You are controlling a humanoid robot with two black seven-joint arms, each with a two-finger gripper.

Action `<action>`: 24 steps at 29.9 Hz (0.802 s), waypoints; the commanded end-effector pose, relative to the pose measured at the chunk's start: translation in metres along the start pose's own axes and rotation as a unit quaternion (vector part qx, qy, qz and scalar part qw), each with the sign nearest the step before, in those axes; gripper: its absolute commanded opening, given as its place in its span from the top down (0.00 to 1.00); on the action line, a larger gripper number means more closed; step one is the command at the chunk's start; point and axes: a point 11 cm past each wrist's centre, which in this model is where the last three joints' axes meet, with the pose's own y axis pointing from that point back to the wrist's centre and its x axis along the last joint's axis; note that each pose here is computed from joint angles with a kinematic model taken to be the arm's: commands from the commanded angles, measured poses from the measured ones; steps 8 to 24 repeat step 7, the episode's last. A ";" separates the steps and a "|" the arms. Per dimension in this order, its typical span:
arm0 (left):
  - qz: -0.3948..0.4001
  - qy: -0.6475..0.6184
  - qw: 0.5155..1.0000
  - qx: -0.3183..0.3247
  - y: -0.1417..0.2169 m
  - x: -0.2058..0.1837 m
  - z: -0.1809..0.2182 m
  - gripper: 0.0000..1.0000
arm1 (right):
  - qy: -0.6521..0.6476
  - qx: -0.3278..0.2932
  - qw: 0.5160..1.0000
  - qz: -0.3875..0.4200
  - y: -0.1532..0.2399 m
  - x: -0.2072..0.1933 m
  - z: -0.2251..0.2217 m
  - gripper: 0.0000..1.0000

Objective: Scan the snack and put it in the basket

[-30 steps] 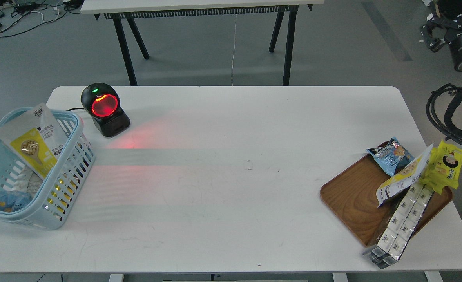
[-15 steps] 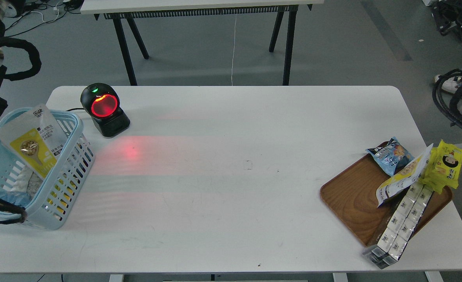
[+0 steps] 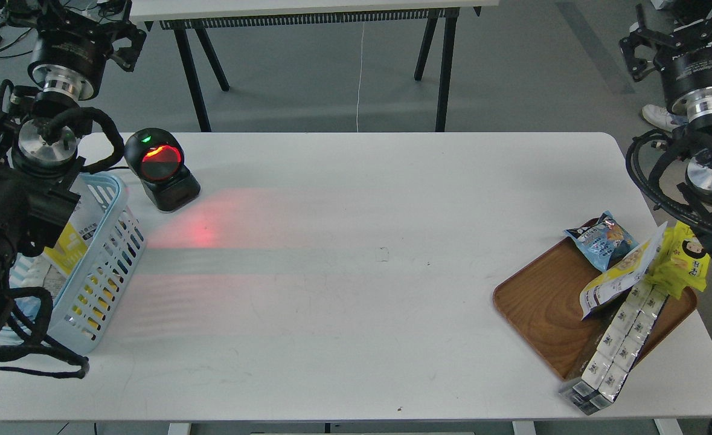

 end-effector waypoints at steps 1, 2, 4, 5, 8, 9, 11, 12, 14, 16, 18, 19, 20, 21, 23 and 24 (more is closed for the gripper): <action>-0.010 0.005 1.000 0.002 -0.001 -0.006 -0.006 0.00 | 0.004 0.000 1.000 0.002 0.001 0.002 -0.003 0.01; -0.014 0.006 1.000 0.002 -0.002 -0.009 -0.006 0.00 | 0.006 -0.001 1.000 0.002 0.002 0.003 -0.004 0.01; -0.017 0.008 1.000 0.002 -0.002 -0.011 -0.006 0.00 | 0.010 0.000 1.000 0.002 0.002 0.004 -0.006 0.01; -0.017 0.008 1.000 0.001 -0.003 -0.012 -0.005 0.00 | 0.011 0.000 1.000 0.002 0.002 0.005 -0.008 0.01; -0.018 0.008 1.000 0.000 -0.003 -0.012 -0.003 0.00 | 0.017 0.003 1.000 0.003 0.002 0.006 -0.014 0.01; -0.018 0.008 1.000 0.000 -0.003 -0.012 -0.003 0.00 | 0.017 0.003 1.000 0.003 0.002 0.006 -0.014 0.01; -0.018 0.008 1.000 0.000 -0.003 -0.012 -0.003 0.00 | 0.017 0.003 1.000 0.003 0.002 0.006 -0.014 0.01; -0.018 0.008 1.000 0.000 -0.003 -0.012 -0.003 0.00 | 0.017 0.003 1.000 0.003 0.002 0.006 -0.014 0.01; -0.018 0.008 1.000 0.000 -0.003 -0.012 -0.003 0.00 | 0.017 0.003 1.000 0.003 0.002 0.006 -0.014 0.01; -0.018 0.008 1.000 0.000 -0.003 -0.012 -0.003 0.00 | 0.017 0.003 1.000 0.003 0.002 0.006 -0.014 0.01; -0.018 0.008 1.000 0.000 -0.003 -0.012 -0.003 0.00 | 0.017 0.003 1.000 0.003 0.002 0.006 -0.014 0.01; -0.018 0.008 1.000 0.000 -0.003 -0.012 -0.003 0.00 | 0.017 0.003 1.000 0.003 0.002 0.006 -0.014 0.01; -0.018 0.008 1.000 0.000 -0.003 -0.012 -0.003 0.00 | 0.017 0.003 1.000 0.003 0.002 0.006 -0.014 0.01; -0.018 0.008 1.000 0.000 -0.003 -0.012 -0.003 0.00 | 0.017 0.003 1.000 0.003 0.002 0.006 -0.014 0.01; -0.018 0.008 1.000 0.000 -0.003 -0.012 -0.003 0.00 | 0.017 0.003 1.000 0.003 0.002 0.006 -0.014 0.01; -0.018 0.008 1.000 0.000 -0.003 -0.012 -0.003 0.00 | 0.017 0.003 1.000 0.003 0.002 0.006 -0.014 0.01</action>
